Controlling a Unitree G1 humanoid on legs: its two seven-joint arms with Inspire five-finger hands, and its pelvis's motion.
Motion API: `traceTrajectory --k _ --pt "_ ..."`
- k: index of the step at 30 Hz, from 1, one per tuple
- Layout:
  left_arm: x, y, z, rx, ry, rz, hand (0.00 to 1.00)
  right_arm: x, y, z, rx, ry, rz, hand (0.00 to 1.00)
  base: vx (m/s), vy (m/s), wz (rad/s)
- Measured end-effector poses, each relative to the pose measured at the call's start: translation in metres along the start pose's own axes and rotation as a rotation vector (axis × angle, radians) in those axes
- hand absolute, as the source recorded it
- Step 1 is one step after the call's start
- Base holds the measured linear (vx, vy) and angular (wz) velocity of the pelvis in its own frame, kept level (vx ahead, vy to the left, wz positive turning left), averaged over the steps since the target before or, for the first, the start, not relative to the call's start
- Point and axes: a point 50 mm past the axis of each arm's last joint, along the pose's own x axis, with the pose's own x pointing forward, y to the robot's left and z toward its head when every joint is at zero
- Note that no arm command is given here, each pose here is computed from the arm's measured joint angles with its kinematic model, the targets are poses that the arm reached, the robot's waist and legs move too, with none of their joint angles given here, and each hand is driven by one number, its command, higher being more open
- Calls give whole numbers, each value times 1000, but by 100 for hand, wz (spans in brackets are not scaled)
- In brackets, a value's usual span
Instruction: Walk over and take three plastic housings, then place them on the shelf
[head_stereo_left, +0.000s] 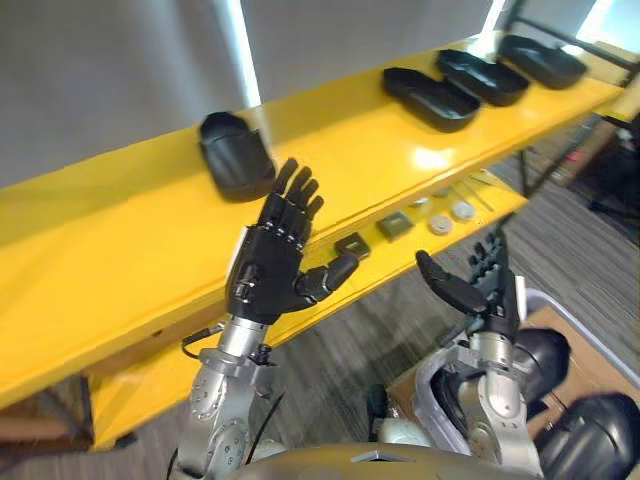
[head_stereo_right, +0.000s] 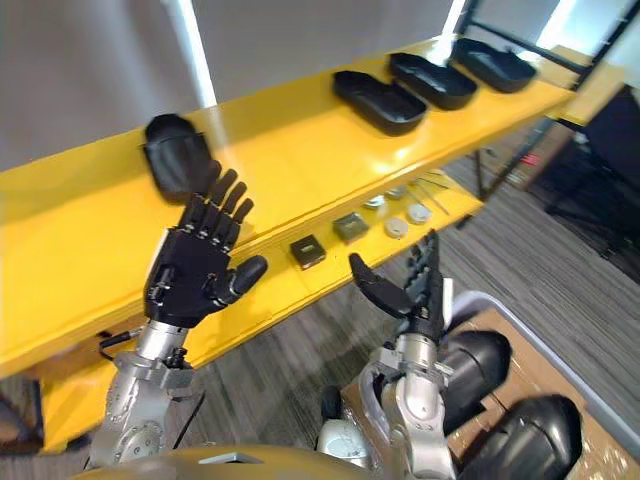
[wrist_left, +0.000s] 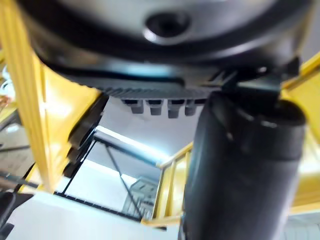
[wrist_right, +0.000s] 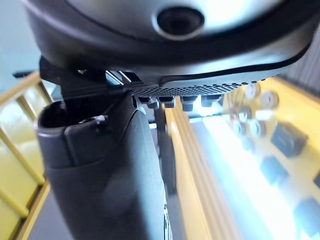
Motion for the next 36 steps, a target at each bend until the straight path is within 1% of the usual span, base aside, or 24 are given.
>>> traceTrajectory --k 3,7,8,10,12,15,17,20,23,24,25,26,27,31,33,36 --pt "13 2 3 48 -21 30 100 1 -17 2 -2 4 -23 100 36 -58 -102" --pt "17 9 7 65 -40 131 100 0 -13 2 19 14 64 100 1 -39 -108" --pt "13 11 6 85 -27 169 100 2 -5 3 2 11 152 100 -13 88 -96" --pt "9 12 4 96 -15 187 100 9 5 8 -16 -16 243 100 -43 133 -75" --pt "6 13 3 96 -5 215 100 25 27 22 -15 -87 368 100 -96 124 -50" --pt "6 16 6 102 -26 254 100 36 52 35 -2 -156 472 100 -95 83 15" --pt "6 17 10 106 -66 263 100 43 55 35 7 -161 475 100 -88 105 41" --pt "12 14 20 110 -171 244 100 48 47 23 59 -104 386 100 -94 159 -5" --pt "14 11 25 151 -189 187 100 26 32 -5 137 15 240 100 -172 187 -56" --pt "15 9 26 155 -190 164 100 21 31 -10 163 36 219 100 -291 151 -68" --pt "13 8 26 160 -178 143 100 5 27 -21 183 89 202 100 -369 99 -71" --pt "9 9 24 162 -150 142 100 -10 24 -28 175 132 231 100 -453 98 -80" --pt "8 9 22 164 -134 141 100 -16 25 -31 178 149 262 100 -438 92 -81" --pt "15 6 19 155 -107 110 100 -13 48 -24 205 108 365 100 -239 53 -47" --pt "17 6 18 153 -92 104 100 -6 76 -16 224 65 432 100 -173 -53 -44" --pt "15 12 15 162 -58 130 100 -3 100 -9 216 31 480 100 -165 -251 -66"
